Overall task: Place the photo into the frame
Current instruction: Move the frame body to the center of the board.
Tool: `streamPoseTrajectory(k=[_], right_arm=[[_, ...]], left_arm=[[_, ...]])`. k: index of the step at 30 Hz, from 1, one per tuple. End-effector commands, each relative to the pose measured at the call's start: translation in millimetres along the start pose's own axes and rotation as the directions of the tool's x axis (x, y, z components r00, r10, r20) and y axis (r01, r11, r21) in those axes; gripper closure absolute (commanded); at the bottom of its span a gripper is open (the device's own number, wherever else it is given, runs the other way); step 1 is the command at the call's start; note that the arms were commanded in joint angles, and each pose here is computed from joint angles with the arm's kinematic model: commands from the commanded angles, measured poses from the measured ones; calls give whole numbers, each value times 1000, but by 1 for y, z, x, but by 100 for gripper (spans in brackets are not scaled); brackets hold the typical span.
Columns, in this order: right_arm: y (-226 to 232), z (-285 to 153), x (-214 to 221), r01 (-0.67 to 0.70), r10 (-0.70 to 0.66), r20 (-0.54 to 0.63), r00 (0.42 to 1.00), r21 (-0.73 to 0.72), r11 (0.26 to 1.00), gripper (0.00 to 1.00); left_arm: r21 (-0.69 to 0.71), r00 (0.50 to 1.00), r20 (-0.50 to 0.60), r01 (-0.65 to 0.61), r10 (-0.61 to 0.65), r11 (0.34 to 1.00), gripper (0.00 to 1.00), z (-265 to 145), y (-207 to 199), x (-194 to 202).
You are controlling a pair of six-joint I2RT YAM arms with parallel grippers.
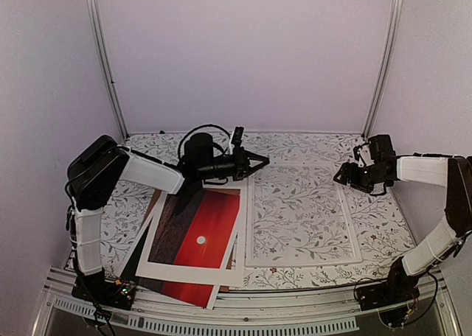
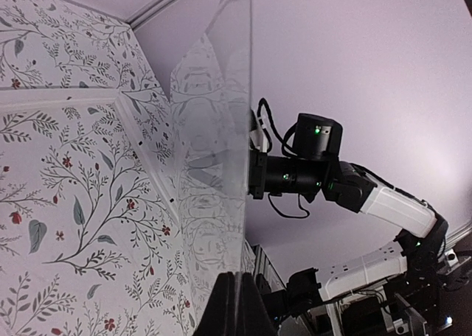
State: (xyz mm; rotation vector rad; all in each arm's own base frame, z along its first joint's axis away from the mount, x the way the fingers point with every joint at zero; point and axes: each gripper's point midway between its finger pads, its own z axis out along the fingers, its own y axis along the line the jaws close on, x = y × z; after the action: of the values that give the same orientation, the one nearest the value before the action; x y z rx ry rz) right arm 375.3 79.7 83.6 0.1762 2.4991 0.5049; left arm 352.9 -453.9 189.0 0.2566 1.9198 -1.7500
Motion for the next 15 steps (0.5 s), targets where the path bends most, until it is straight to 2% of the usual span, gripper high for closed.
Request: streamPoseTrajectory(k=[1,15], right_arm=[[3,-11,-12,0,0,31,1000,10,1000,20],[-3,-14,-13,1,-3,23,1000,51,999,20]], left_arm=[[-19,999,17,39,-39,999,100,12,5,-8],[18,989,-11,146,-146,989,100,31,17,-7]])
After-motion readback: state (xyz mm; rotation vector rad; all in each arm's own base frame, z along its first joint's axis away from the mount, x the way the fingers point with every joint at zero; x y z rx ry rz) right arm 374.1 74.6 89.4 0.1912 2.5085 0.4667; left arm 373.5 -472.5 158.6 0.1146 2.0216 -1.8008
